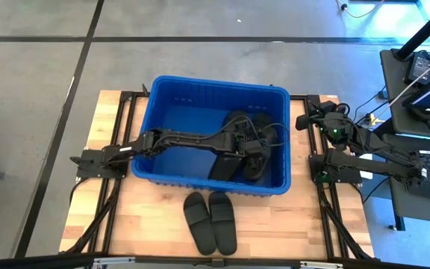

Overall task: Pick and place slides into bin
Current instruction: Put the black slides into the blue organizer bin

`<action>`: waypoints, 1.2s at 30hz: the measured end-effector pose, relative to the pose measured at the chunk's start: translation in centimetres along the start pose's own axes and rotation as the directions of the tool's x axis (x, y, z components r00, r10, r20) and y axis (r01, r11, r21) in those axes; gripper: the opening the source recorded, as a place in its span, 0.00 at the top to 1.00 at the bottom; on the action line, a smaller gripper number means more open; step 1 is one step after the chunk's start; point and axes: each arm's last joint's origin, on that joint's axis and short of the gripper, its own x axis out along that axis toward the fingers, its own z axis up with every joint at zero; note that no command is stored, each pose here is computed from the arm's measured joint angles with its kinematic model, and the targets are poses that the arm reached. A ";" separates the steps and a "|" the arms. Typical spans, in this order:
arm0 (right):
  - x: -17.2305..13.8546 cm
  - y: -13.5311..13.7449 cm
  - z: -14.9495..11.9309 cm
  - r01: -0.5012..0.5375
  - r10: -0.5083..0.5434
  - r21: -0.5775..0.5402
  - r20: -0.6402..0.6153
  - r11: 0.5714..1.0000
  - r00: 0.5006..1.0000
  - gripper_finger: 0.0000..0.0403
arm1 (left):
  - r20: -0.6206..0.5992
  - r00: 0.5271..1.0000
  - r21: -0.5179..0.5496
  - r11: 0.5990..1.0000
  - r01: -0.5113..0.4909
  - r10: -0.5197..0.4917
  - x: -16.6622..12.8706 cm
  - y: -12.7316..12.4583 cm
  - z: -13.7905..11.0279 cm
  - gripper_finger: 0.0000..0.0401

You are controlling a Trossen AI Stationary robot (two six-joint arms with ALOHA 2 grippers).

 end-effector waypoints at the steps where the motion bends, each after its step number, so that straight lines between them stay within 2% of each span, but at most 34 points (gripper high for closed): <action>1: 0.0 0.0 0.0 0.000 0.000 -0.001 0.000 1.000 1.000 0.95 | -0.003 1.000 -0.004 1.000 0.001 -0.001 0.1 0.0 -0.1 0.99; 4: 0.0 0.0 0.0 0.000 0.000 -0.003 0.000 1.000 1.000 0.95 | -0.006 1.000 -0.015 1.000 0.004 -0.004 0.2 0.0 -0.2 0.97; 10: 0.0 0.0 0.0 0.000 0.000 -0.005 0.000 1.000 1.000 0.95 | -0.005 1.000 -0.012 1.000 0.010 -0.010 0.1 -0.2 -0.2 0.84; 15: 0.0 0.0 0.0 0.000 0.000 -0.006 0.000 1.000 1.000 0.95 | -0.007 1.000 -0.005 1.000 0.028 -0.028 -0.1 -0.6 -0.3 0.77; 22: 0.0 0.0 0.0 0.000 0.000 -0.020 0.000 1.000 1.000 0.95 | -0.024 0.982 -0.013 0.982 0.186 -0.187 0.1 -0.8 -0.3 0.69; 27: 0.0 0.0 0.0 0.000 0.000 -0.035 0.000 0.999 1.000 0.95 | -0.027 0.965 -0.024 0.965 0.260 -0.261 0.3 -0.8 -0.3 0.56; 31: 0.0 0.0 0.0 0.000 0.000 -0.034 0.000 0.999 1.000 0.95 | -0.033 0.926 -0.057 0.925 0.375 -0.377 0.5 -0.6 -0.3 0.44; 36: 0.0 0.0 0.0 0.000 0.000 -0.034 0.000 0.999 1.000 0.95 | -0.033 0.910 -0.095 0.908 0.408 -0.412 -0.4 0.3 0.1 0.39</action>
